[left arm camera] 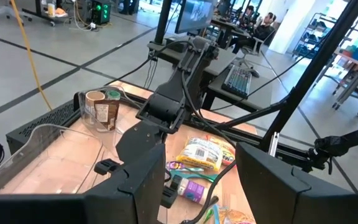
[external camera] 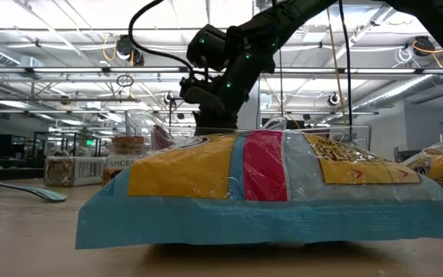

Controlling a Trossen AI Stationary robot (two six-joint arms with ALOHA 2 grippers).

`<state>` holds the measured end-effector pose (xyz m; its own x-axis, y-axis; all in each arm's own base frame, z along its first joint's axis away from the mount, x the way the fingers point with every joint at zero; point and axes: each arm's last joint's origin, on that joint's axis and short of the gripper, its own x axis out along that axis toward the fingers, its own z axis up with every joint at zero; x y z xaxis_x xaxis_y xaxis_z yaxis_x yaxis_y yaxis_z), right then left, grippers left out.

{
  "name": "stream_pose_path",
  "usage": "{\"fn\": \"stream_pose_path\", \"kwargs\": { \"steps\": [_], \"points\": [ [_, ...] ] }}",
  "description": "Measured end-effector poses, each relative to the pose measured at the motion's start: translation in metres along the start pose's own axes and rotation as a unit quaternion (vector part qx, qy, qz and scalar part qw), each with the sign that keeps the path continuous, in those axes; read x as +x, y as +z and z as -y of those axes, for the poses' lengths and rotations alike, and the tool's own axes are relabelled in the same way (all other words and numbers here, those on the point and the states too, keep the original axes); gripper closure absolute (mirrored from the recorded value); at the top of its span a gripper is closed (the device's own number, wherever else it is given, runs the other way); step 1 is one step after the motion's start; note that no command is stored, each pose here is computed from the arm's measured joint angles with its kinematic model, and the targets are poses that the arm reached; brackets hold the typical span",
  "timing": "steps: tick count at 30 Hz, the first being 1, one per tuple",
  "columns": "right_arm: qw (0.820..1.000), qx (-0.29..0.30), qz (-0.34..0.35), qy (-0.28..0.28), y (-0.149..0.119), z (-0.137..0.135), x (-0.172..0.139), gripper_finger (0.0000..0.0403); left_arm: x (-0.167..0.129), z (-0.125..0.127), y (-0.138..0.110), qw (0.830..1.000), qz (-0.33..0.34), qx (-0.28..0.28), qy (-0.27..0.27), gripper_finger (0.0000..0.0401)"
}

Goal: Pick & Place Food Item
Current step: Put the left blue white spoon into the bottom transparent bin

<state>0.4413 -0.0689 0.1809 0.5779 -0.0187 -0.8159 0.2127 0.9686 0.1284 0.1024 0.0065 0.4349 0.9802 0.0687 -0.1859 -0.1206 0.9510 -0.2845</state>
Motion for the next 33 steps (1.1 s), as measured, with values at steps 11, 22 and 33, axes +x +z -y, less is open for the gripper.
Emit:
{"fn": "stream_pose_path", "kwargs": {
  "steps": [11,22,33],
  "points": [
    [0.998,0.055,0.005,-0.026,-0.009,0.005,0.007,0.0386,0.001,0.0,0.0,1.0,-0.002,0.0,0.001,0.0199],
    [0.993,0.111,0.009,-0.048,-0.019,0.007,0.014,0.0386,0.014,0.0,-0.001,1.0,-0.021,0.0,0.006,0.0199],
    [0.993,0.11,0.012,-0.049,-0.019,0.007,0.014,0.0382,0.023,0.0,-0.003,0.999,-0.035,0.0,0.006,0.0199]
  ]
}}
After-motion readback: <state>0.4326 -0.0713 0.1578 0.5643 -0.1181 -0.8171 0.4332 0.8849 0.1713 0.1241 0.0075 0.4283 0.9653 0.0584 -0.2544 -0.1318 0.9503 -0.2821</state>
